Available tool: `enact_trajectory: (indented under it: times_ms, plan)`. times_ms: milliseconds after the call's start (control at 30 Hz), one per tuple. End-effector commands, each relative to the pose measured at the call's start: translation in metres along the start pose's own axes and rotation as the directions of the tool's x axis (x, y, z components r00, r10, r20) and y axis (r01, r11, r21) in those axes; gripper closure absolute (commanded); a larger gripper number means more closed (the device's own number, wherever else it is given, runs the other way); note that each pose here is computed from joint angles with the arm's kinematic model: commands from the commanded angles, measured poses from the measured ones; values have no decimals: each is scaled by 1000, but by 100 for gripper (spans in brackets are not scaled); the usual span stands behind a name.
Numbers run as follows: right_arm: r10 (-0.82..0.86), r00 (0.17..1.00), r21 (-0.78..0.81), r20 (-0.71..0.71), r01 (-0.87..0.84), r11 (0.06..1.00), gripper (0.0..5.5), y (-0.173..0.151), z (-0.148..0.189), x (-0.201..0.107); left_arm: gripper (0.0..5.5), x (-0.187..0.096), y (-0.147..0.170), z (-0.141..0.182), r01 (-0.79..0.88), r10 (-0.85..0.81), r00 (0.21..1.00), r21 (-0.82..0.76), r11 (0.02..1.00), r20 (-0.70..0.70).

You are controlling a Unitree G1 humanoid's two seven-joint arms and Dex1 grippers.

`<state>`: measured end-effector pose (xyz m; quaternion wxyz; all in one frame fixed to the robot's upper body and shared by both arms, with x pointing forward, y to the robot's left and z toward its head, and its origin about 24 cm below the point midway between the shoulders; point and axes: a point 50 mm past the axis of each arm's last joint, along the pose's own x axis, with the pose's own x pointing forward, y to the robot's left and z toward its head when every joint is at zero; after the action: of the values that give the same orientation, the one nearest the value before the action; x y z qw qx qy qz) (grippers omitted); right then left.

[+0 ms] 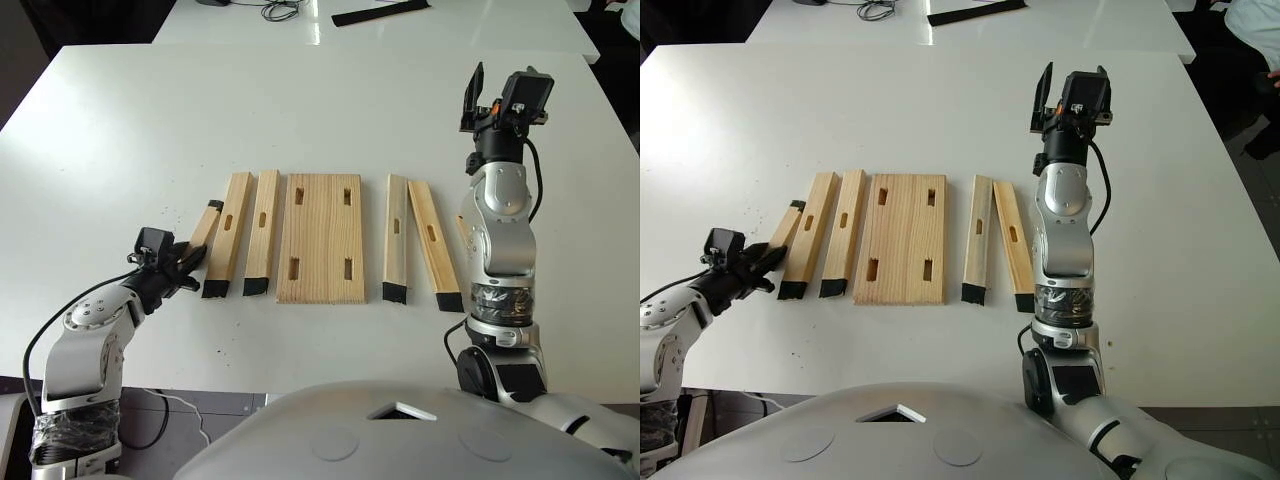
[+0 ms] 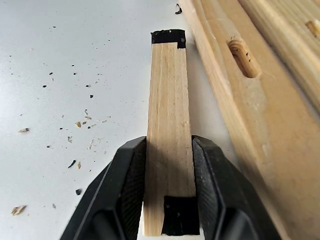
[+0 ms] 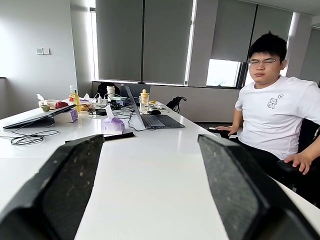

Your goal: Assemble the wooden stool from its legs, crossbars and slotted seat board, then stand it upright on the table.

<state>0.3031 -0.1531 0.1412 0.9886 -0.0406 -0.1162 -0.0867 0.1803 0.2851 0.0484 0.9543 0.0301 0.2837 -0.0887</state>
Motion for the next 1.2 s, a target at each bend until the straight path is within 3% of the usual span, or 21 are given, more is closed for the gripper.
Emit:
enact_trajectory:
  times_ms: [33,133,233,367,533,633,767,900,1067,1200]
  plan:
    - [62,995,13,82,-63,998,202,-6,19,25,419,15,11,97,-1,38,932,-103,995,361]
    - [171,981,-2,91,-172,985,202,-8,32,49,419,1,2,165,118,-5,784,-142,983,621]
    - [469,883,234,32,-463,855,202,9,49,62,419,-13,-31,202,352,-160,613,-86,932,773]
    - [821,555,279,132,-816,506,202,37,92,52,419,-20,-76,202,539,-354,471,54,840,808]
    - [969,186,266,162,-954,139,202,49,117,40,419,-26,-105,194,647,-521,307,227,728,796]
    - [975,18,310,224,-949,-54,202,41,128,40,419,-26,-105,187,667,-597,269,301,682,756]
    - [973,-68,364,219,-920,-146,202,36,130,42,419,-28,-100,183,676,-674,242,377,633,698]
    - [952,-192,426,240,-860,-281,202,26,137,38,419,-22,-95,179,661,-742,271,441,607,614]
    - [930,-267,405,252,-844,-352,202,25,139,35,419,-24,-100,175,690,-808,231,495,529,542]
    - [934,-273,379,231,-859,-344,202,26,134,32,419,-22,-108,173,713,-843,206,515,477,496]
